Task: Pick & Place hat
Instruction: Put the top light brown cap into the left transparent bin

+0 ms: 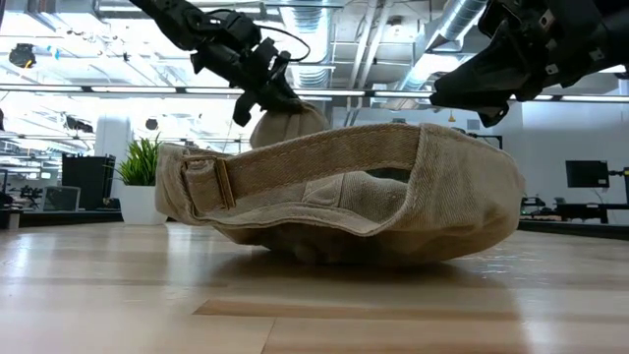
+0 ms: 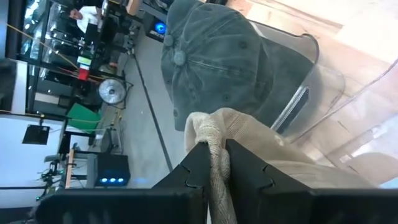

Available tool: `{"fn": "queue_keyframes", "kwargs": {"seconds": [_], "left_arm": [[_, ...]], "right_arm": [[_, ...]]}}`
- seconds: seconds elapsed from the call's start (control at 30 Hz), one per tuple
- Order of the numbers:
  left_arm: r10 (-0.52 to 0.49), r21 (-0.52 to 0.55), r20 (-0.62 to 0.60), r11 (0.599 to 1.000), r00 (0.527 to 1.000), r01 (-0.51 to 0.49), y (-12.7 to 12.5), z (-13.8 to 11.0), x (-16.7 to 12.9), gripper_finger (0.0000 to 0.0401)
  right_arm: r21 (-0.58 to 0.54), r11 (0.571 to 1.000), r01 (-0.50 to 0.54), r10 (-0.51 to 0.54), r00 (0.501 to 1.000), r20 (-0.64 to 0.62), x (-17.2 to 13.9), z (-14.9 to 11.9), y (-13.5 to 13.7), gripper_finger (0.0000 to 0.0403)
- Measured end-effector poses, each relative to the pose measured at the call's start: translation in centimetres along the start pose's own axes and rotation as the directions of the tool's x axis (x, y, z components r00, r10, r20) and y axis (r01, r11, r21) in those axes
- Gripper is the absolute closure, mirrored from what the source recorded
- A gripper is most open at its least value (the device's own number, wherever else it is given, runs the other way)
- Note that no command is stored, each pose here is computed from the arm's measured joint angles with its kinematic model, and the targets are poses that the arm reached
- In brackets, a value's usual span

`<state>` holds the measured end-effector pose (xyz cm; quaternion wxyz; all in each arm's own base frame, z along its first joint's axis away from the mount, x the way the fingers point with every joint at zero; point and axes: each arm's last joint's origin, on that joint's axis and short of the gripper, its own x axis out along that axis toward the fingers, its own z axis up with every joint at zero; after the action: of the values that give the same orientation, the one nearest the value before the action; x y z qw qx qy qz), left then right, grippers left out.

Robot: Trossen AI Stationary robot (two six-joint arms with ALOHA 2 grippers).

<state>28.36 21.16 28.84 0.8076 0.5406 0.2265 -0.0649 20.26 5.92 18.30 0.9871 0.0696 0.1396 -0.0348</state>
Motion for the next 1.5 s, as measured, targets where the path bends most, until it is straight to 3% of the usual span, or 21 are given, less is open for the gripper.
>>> {"fn": "queue_keyframes", "kwargs": {"seconds": [0.23, 0.83, 1.2, 1.5], "left_arm": [[0.021, -0.041, 0.002, 0.999, 1.000, -0.021, 0.2, 0.0, 0.0, 0.0350], [0.051, -0.019, -0.007, 0.999, 0.999, -0.051, 0.5, 0.1, 0.0, 0.0348], [0.044, 0.219, -0.008, 0.975, 0.999, -0.041, 0.4, 0.1, 0.0, 0.0348], [-0.004, 0.295, -0.014, 0.956, 1.000, 0.008, -1.5, -0.3, 0.5, 0.0348]], "right_arm": [[0.000, 1.000, 0.000, 0.000, 1.000, 0.000, 0.0, 0.0, 0.0, 0.0285], [0.001, 1.000, 0.000, 0.000, 1.000, 0.000, 0.0, 0.0, 0.0, 0.0285], [0.015, 1.000, 0.000, 0.000, 1.000, -0.001, 0.0, 0.0, 0.0, 0.0285], [0.014, 1.000, 0.001, 0.000, 1.000, -0.005, 0.1, -0.1, 0.0, 0.0285]]}}
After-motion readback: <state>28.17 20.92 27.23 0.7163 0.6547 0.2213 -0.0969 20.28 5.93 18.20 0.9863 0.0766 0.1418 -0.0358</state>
